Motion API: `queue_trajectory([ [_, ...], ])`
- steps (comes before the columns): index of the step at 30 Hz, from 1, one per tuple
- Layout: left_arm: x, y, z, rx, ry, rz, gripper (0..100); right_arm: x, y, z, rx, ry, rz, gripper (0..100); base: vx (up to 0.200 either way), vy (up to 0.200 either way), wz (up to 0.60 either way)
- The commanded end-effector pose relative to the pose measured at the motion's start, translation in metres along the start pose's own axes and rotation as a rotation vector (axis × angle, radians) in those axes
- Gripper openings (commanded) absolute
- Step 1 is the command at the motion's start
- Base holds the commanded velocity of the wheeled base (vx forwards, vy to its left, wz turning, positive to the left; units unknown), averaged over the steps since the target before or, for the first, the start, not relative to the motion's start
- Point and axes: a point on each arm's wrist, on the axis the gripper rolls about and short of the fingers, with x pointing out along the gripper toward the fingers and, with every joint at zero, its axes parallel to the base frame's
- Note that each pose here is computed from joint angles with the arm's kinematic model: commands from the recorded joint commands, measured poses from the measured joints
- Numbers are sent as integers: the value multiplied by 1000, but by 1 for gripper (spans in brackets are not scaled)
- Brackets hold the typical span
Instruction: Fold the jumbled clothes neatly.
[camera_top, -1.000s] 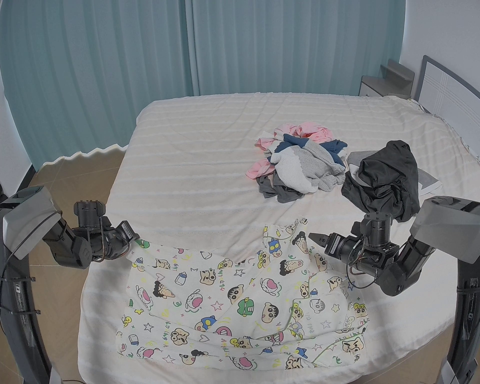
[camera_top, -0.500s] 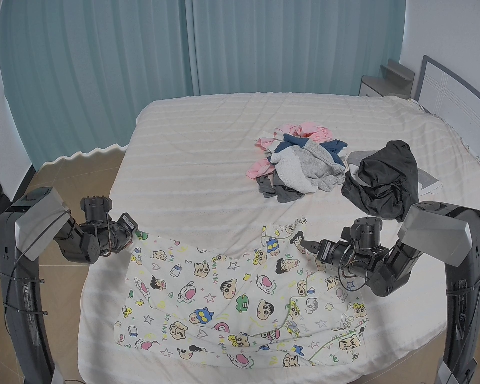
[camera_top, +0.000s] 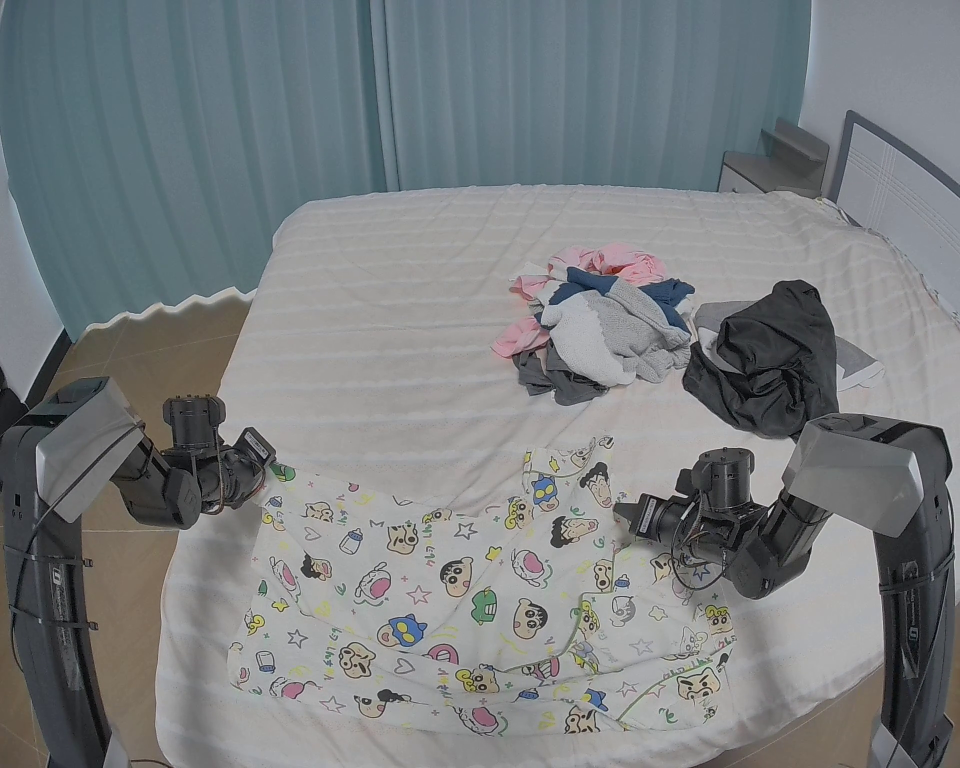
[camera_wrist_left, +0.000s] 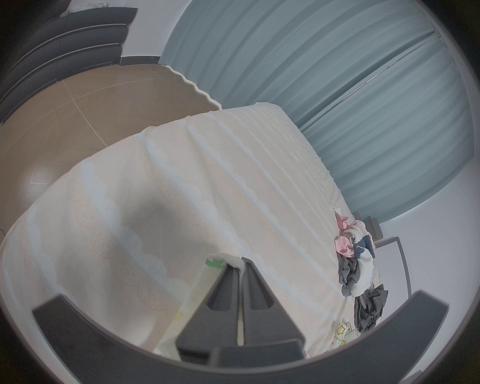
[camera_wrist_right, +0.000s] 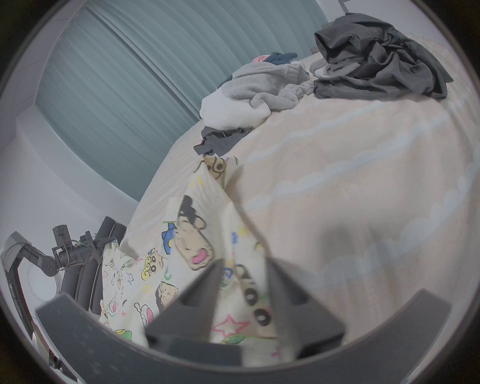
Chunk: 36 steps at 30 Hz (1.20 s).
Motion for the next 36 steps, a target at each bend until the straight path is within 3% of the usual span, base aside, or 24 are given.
queue_trajectory([
  [1,0,1,0,-1,1,2,0,3,-6,-7,5,19,-13,0,0,0,0],
  [11,0,1,0,5,-15,19,0,-11,-15,14,25,-44,-39,0,0,0,0],
  [24,0,1,2,41,-47,36,0,-36,-26,17,44,-89,-63,0,0,0,0],
  [30,2,-1,4,50,-86,8,0,-41,-34,24,52,-144,-82,0,0,0,0],
  [36,8,5,2,52,-150,27,0,-40,-31,27,37,-203,-49,0,0,0,0],
])
